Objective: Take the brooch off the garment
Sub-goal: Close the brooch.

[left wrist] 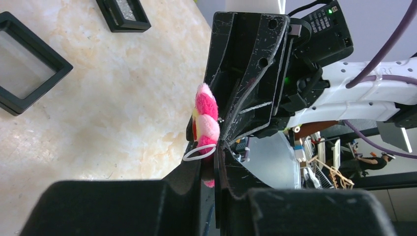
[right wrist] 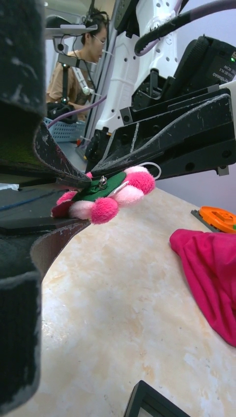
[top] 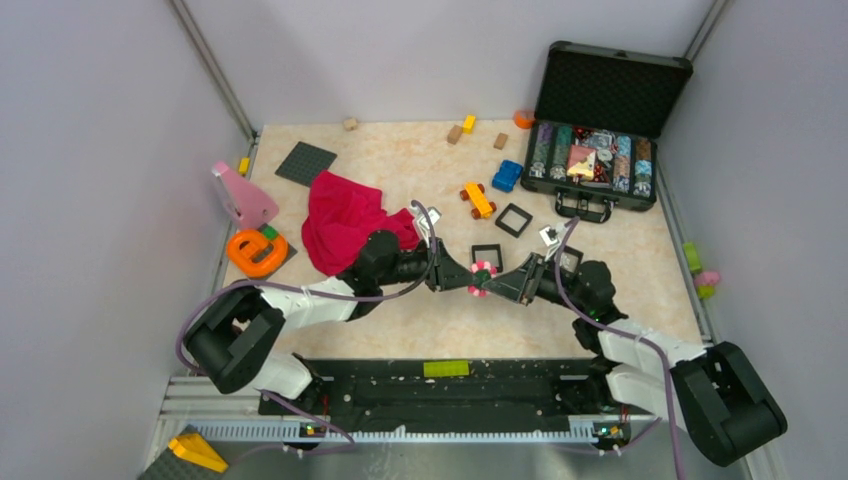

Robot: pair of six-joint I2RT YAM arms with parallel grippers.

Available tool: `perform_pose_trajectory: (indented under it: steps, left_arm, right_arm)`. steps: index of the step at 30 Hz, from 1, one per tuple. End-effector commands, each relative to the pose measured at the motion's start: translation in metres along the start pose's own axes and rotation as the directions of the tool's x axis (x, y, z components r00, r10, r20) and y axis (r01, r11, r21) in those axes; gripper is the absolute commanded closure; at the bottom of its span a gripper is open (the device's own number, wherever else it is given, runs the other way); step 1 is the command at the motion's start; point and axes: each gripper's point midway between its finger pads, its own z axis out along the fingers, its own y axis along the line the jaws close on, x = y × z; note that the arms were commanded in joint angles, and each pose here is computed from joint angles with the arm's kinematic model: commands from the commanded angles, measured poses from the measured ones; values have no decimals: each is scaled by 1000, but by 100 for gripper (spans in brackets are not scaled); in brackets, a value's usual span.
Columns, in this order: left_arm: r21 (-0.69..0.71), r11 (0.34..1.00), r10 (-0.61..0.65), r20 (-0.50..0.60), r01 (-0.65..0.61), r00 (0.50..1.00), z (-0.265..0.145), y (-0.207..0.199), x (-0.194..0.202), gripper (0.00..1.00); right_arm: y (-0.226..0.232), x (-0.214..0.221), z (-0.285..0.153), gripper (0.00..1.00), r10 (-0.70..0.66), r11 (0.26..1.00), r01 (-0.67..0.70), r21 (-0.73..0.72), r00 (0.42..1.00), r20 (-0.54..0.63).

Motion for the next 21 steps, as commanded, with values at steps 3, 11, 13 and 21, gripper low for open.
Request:
perform_pose_trajectory:
  steps: [3, 11, 13, 21]
  left_arm:
    - [224, 975, 32, -108, -7, 994, 2, -53, 20, 100]
    - [228, 974, 15, -116, 11, 993, 3, -51, 20, 100]
    - [219, 976, 13, -119, 14, 993, 4, -49, 20, 100]
    - [177, 984, 1, -121, 20, 993, 6, -42, 20, 100]
  right_arm:
    - [46, -15, 3, 85, -124, 978, 129, -166, 992, 37]
    - [55, -12, 0, 73, -130, 968, 133, -213, 991, 29]
    - [55, -12, 0, 70, -129, 968, 132, -214, 991, 27]
    - [54, -10, 1, 66, -117, 968, 118, -220, 993, 14]
